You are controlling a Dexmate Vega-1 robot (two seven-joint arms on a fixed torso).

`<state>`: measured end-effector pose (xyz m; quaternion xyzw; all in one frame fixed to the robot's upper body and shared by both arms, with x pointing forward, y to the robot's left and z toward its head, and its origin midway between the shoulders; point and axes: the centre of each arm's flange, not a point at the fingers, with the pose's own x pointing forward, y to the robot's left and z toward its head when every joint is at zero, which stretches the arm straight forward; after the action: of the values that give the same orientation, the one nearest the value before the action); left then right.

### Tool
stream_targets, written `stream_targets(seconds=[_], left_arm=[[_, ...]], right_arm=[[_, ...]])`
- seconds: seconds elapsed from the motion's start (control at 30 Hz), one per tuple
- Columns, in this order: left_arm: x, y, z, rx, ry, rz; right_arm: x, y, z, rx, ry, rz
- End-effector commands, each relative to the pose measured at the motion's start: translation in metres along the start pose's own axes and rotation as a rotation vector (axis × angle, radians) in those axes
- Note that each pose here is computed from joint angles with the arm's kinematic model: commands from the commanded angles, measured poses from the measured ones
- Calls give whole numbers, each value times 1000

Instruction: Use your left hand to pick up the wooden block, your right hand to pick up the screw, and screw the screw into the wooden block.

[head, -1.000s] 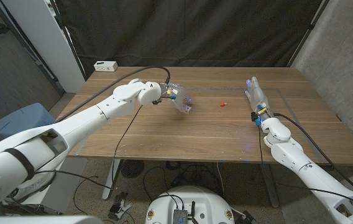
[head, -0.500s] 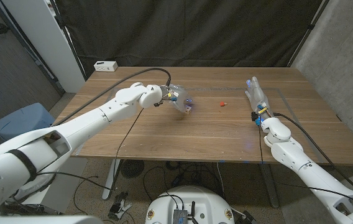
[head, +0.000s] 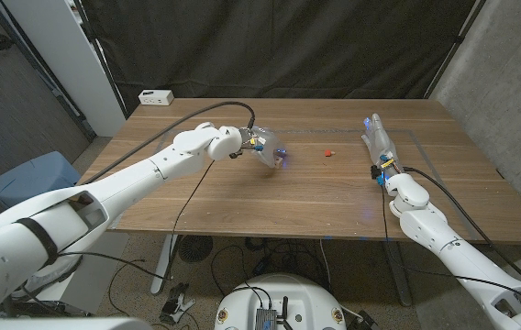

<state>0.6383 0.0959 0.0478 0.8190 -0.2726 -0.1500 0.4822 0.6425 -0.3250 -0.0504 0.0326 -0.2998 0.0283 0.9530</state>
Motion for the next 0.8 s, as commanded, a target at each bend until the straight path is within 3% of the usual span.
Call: stream_targets(seconds=[0.03, 0.8], left_arm=[[-1, -4, 4, 13, 6, -8], [1, -7, 5, 55, 53, 40]], right_arm=[[-1, -1, -1, 2, -1, -3], [-7, -5, -1, 7, -4, -19]])
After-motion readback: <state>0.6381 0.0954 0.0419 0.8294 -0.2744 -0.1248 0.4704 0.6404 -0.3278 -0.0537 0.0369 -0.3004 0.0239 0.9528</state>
